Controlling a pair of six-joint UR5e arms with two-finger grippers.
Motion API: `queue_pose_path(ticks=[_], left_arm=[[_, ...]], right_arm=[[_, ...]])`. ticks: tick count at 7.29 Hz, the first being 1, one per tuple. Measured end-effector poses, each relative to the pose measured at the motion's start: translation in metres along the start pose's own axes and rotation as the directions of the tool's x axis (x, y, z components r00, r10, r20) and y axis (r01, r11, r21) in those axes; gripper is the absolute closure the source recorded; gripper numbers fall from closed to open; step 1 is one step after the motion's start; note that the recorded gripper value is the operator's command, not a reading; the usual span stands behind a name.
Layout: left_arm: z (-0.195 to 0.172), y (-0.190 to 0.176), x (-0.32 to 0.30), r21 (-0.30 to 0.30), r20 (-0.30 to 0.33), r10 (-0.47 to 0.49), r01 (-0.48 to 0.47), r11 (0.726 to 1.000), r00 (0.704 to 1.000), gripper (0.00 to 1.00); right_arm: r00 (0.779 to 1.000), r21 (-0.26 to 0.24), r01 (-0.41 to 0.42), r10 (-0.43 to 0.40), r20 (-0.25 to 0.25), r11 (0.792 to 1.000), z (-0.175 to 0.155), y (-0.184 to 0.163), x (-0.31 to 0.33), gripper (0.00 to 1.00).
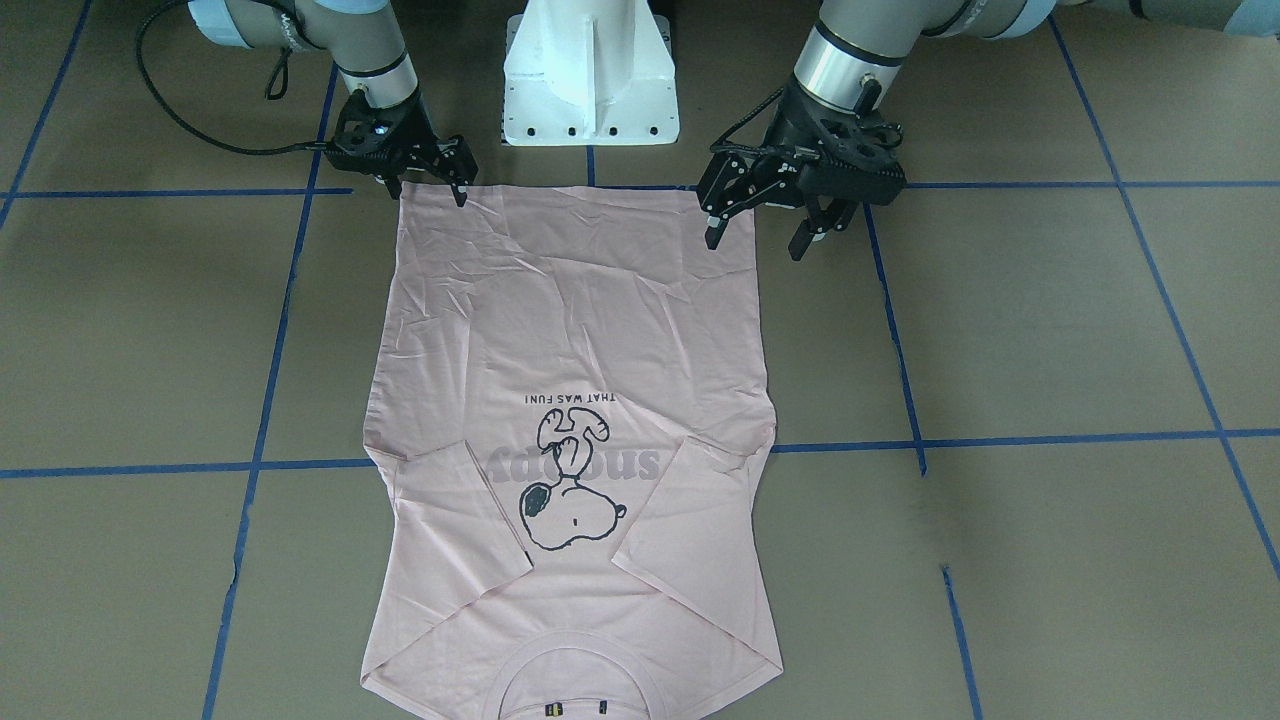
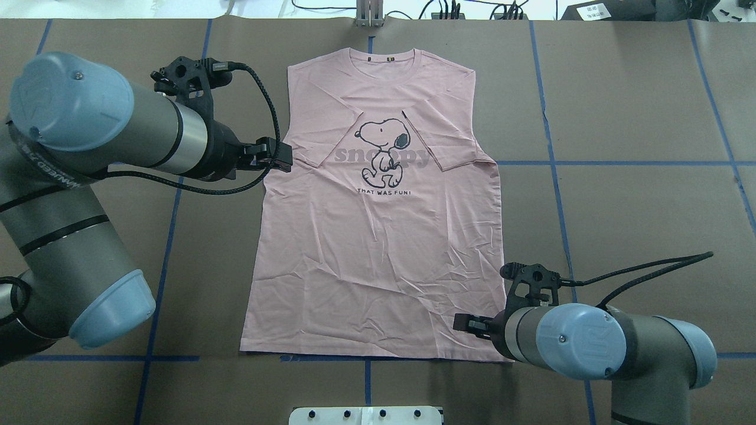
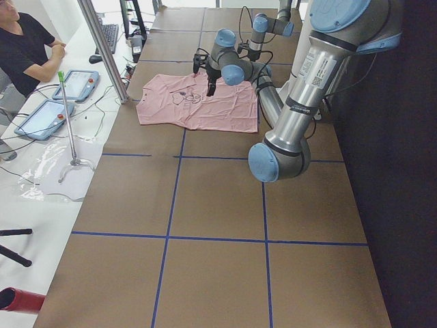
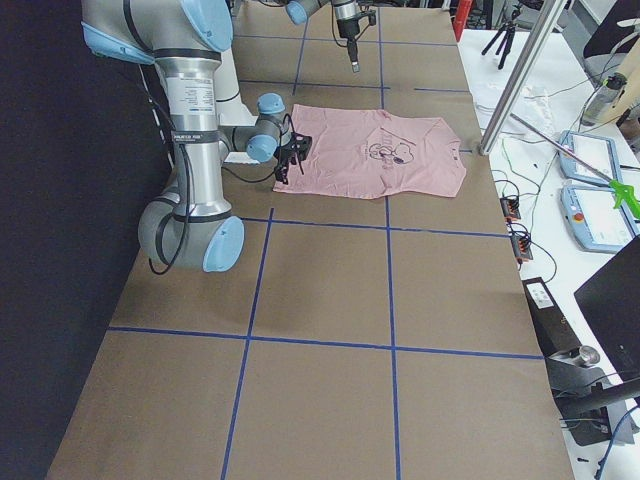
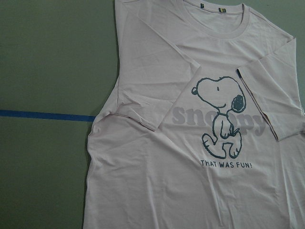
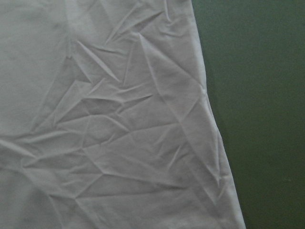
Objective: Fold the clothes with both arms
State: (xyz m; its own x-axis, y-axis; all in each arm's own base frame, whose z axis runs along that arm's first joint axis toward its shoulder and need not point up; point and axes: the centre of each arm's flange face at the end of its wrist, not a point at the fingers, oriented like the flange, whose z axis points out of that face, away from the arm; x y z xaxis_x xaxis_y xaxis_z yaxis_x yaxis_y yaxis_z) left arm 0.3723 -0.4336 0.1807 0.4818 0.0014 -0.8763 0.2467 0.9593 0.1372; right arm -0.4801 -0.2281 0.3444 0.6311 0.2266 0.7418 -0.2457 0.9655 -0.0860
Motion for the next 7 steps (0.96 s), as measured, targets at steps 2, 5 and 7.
queue_pose_path(ticks=[2, 5, 7], left_arm=[[-0.003, 0.001, 0.002, 0.002, -0.006, 0.002, -0.002, 1.000, 1.000, 0.00], [-0.004, 0.001, 0.003, 0.003, -0.009, 0.003, -0.003, 1.000, 1.000, 0.00], [-0.004, 0.001, 0.003, 0.003, -0.010, 0.004, -0.004, 1.000, 1.000, 0.00]], right_arm=[[1.000, -0.008, 0.004, -0.004, -0.027, 1.000, 0.008, 0.008, 0.011, 0.01], [0.998, -0.029, 0.002, -0.004, -0.065, 1.000, 0.016, 0.009, 0.028, 0.12], [0.997, -0.039, 0.001, -0.004, -0.072, 0.999, 0.017, 0.010, 0.030, 0.21]])
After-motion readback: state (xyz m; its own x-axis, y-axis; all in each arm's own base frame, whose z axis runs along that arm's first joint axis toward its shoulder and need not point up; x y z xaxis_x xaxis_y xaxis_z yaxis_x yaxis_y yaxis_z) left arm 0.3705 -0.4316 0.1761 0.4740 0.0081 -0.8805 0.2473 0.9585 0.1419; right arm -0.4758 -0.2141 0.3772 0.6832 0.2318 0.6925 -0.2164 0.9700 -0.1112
